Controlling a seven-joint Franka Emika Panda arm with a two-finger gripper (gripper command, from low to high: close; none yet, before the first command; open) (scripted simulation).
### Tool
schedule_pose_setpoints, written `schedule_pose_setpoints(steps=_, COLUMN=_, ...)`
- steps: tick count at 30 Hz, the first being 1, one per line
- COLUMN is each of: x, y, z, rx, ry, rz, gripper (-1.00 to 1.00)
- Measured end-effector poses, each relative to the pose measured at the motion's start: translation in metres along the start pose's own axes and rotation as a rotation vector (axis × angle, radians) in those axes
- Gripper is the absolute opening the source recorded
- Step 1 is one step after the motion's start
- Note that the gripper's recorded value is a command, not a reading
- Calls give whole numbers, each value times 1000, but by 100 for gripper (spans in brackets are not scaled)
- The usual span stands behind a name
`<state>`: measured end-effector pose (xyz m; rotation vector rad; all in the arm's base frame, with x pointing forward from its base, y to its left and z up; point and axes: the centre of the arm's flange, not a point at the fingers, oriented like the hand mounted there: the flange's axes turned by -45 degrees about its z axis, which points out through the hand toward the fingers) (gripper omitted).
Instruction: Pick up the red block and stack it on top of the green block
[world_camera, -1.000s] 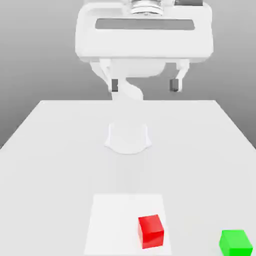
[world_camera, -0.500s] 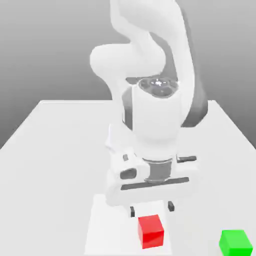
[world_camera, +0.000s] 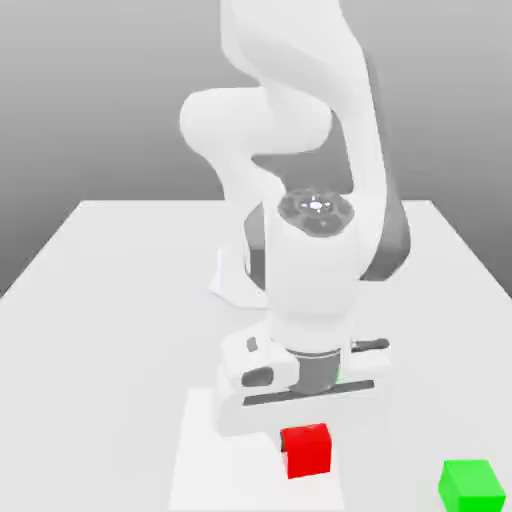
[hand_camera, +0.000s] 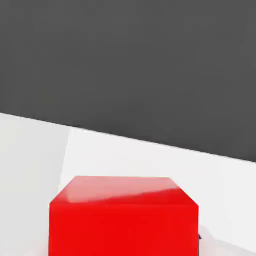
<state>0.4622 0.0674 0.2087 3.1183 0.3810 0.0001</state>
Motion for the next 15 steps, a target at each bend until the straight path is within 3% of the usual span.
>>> schedule_pose_setpoints(steps=7, x=61, y=-147, z=-31, rx=1, ry=-1, rz=-508, gripper=-100)
schedule_pose_setpoints(steps=11, x=66, y=-167, z=16, rx=1, ry=0, rz=-570, gripper=-100)
schedule_pose_setpoints(steps=12, x=65, y=-167, z=24, rx=1, ry=0, rz=-572, gripper=100)
schedule_pose_setpoints(steps=15, x=65, y=-167, z=24, rx=1, ry=-1, rz=-572, gripper=100)
